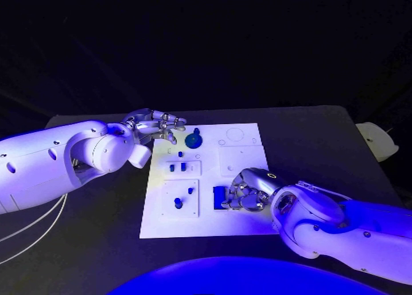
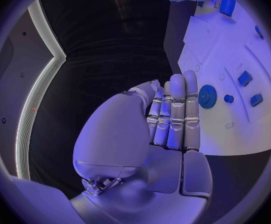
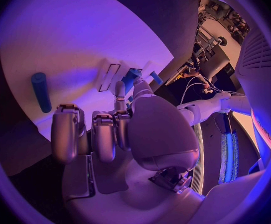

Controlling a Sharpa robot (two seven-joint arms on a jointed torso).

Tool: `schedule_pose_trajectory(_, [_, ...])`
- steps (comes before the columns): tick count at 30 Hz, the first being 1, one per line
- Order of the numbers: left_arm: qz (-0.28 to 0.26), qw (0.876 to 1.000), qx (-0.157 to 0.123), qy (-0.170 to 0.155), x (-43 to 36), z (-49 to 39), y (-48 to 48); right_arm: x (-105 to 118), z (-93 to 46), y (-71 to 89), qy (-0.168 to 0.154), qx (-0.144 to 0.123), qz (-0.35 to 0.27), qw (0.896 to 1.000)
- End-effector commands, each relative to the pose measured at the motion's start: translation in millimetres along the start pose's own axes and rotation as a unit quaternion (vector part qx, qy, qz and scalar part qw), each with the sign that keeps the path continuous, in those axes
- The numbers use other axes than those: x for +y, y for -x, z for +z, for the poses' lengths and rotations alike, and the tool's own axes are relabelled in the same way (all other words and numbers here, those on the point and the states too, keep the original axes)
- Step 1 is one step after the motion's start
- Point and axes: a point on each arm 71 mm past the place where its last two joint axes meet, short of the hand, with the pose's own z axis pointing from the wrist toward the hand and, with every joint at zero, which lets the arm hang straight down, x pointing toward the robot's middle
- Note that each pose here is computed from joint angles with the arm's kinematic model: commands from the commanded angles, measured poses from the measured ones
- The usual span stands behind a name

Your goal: Assemble the parts on the task board

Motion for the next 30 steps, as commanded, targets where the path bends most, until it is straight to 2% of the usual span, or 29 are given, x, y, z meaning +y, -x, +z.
schedule_pose_trajectory(1, [0.001,1.000,0.008,-0.002,-1.1,0.2,-2.3,-1.1,0.5,0.6,-0.002,-0.007,-0.008,1.000])
schedule_pose_trajectory(7, [0.001,1.000,0.008,-0.002,-0.9,0.1,-1.8,-1.2,-3.4,3.2,0.001,-0.016,-0.007,1.000])
schedule_pose_trajectory(13, [0.001,1.000,0.007,-0.002,-0.8,-0.2,-0.9,-5.7,-14.8,12.4,0.001,-0.032,0.000,0.999])
schedule_pose_trajectory(18, [0.001,1.000,0.006,-0.003,-0.8,-0.6,0.2,-25.2,-25.1,34.4,-0.018,-0.054,-0.009,0.998])
schedule_pose_trajectory(23, [-0.001,1.000,0.008,-0.003,-0.9,-0.9,0.0,-47.3,-32.0,53.4,-0.034,-0.081,-0.046,0.995])
schedule_pose_trajectory(30, [-0.002,1.000,0.006,-0.004,-0.8,-1.1,1.1,-70.0,-41.3,63.8,-0.059,-0.093,-0.076,0.991])
